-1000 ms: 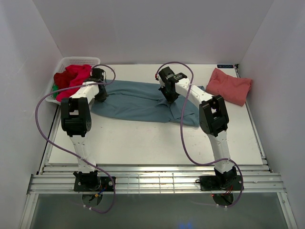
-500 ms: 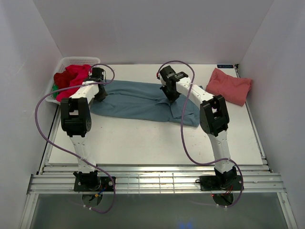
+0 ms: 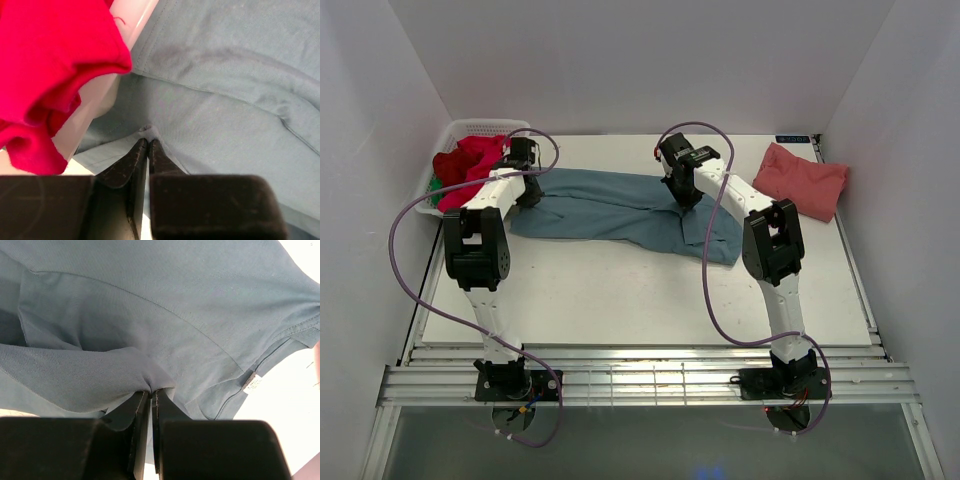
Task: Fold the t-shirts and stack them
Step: Fold the other side of the tshirt into a rectangle
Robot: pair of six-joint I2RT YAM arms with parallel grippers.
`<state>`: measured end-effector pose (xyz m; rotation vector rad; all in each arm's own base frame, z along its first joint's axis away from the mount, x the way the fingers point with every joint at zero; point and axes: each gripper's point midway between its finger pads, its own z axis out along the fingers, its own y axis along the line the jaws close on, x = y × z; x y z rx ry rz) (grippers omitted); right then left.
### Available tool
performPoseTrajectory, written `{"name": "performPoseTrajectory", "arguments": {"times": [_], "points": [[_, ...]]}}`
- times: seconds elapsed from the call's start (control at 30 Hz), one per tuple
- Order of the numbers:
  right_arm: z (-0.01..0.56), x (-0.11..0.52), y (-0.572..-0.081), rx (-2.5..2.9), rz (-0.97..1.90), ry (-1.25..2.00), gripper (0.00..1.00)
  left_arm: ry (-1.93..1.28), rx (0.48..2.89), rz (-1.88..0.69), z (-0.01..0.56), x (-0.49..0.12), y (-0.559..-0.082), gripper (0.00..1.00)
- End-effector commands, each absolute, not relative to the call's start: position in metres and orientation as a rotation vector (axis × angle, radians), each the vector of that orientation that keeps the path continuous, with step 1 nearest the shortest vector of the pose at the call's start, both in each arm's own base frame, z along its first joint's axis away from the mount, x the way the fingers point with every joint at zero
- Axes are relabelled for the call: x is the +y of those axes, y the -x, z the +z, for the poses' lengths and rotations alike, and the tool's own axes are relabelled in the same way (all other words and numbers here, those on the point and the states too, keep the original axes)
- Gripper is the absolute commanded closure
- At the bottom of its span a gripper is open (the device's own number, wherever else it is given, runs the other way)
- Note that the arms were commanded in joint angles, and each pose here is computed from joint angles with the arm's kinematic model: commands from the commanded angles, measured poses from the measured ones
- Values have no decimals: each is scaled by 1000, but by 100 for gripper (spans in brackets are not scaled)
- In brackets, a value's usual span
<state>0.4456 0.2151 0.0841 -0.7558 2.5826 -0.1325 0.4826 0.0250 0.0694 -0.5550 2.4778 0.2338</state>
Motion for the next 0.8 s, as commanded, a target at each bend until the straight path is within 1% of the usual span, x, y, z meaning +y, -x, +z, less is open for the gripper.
{"name": "performPoseTrajectory", "arguments": {"times": [0.0, 0.23, 0.33, 0.37, 0.53, 0.57, 0.6, 0.67, 0.77], "points": [[114, 215, -452, 2526, -117, 722, 92, 562, 2412, 214, 102, 27, -485, 81], [111, 216, -449, 2532, -101, 729, 92, 564, 2454, 201, 86, 23, -480, 74], [110, 215, -447, 2537, -96, 728, 92, 570, 2464, 197, 80, 22, -478, 73], [109, 216, -447, 2537, -94, 726, 92, 573, 2462, 200, 80, 23, -478, 74], [108, 217, -446, 2537, -85, 728, 92, 581, 2433, 235, 80, 28, -480, 87], [108, 217, -446, 2537, -85, 728, 92, 577, 2434, 237, 79, 29, -482, 87], [106, 217, -446, 2542, -84, 726, 92, 575, 2439, 226, 78, 27, -483, 86], [103, 218, -445, 2546, -80, 727, 92, 575, 2451, 222, 72, 26, -485, 80], [103, 218, -444, 2549, -74, 723, 92, 581, 2452, 223, 69, 26, -486, 75]]}}
